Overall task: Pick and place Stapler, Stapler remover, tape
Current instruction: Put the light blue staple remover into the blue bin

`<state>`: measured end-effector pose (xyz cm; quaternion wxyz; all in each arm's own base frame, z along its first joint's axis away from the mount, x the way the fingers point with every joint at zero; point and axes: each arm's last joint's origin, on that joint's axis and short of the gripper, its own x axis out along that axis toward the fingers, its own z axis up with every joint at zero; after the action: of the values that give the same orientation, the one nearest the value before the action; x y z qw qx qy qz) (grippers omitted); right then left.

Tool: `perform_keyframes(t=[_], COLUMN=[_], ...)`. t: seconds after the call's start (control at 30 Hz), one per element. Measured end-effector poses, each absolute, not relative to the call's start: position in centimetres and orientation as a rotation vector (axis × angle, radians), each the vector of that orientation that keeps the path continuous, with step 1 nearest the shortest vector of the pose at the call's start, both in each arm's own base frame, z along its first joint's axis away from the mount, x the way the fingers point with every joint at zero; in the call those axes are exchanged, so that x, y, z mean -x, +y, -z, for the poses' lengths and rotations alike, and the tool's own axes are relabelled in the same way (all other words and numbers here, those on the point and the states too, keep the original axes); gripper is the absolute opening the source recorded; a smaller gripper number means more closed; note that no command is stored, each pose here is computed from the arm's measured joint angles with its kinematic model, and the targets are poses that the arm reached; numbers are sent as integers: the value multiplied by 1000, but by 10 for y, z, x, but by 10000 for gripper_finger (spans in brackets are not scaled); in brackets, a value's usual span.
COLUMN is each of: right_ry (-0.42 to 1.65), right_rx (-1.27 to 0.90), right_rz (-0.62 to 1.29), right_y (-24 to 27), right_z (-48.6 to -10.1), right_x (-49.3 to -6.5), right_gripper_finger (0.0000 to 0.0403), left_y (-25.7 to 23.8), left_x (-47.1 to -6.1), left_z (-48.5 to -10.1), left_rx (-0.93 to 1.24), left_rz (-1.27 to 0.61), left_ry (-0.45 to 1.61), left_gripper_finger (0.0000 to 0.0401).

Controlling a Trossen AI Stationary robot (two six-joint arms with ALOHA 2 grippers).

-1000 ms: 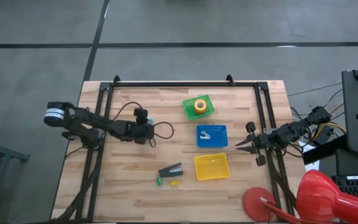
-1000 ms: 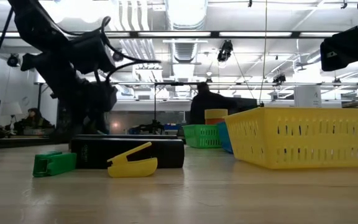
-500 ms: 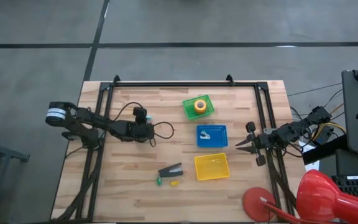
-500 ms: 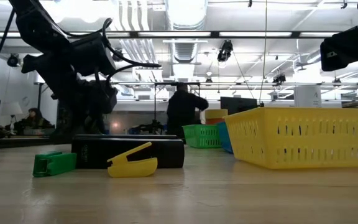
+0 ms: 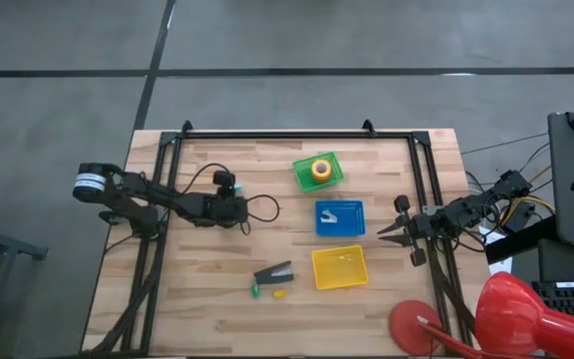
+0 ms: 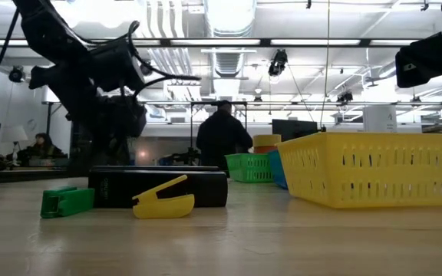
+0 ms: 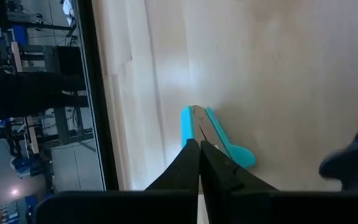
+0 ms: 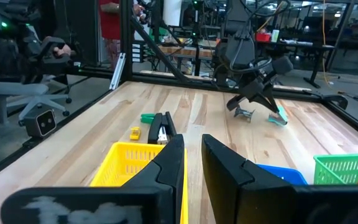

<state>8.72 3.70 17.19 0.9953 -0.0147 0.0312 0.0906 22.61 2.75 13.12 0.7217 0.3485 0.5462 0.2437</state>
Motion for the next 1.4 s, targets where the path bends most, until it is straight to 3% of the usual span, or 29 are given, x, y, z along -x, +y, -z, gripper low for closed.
perform_keyframes(t=[0.33, 0.9, 1.4], right_ry=[62, 62, 62], right_rx=[29, 29, 29], right_rz=[-182, -182, -182], right_y=[37, 37, 37], right_z=[-172, -172, -172], right_x=[-87, -87, -87], right_gripper_finger=[52, 52, 52], left_y=[26, 11, 8], left_x=[-257, -301, -312], left_z=[-163, -213, -228], left_rx=[-602, -222, -84], left_rz=[-505, -319, -243], left_ry=[1038, 477, 248], left_gripper_finger=[3, 3, 2])
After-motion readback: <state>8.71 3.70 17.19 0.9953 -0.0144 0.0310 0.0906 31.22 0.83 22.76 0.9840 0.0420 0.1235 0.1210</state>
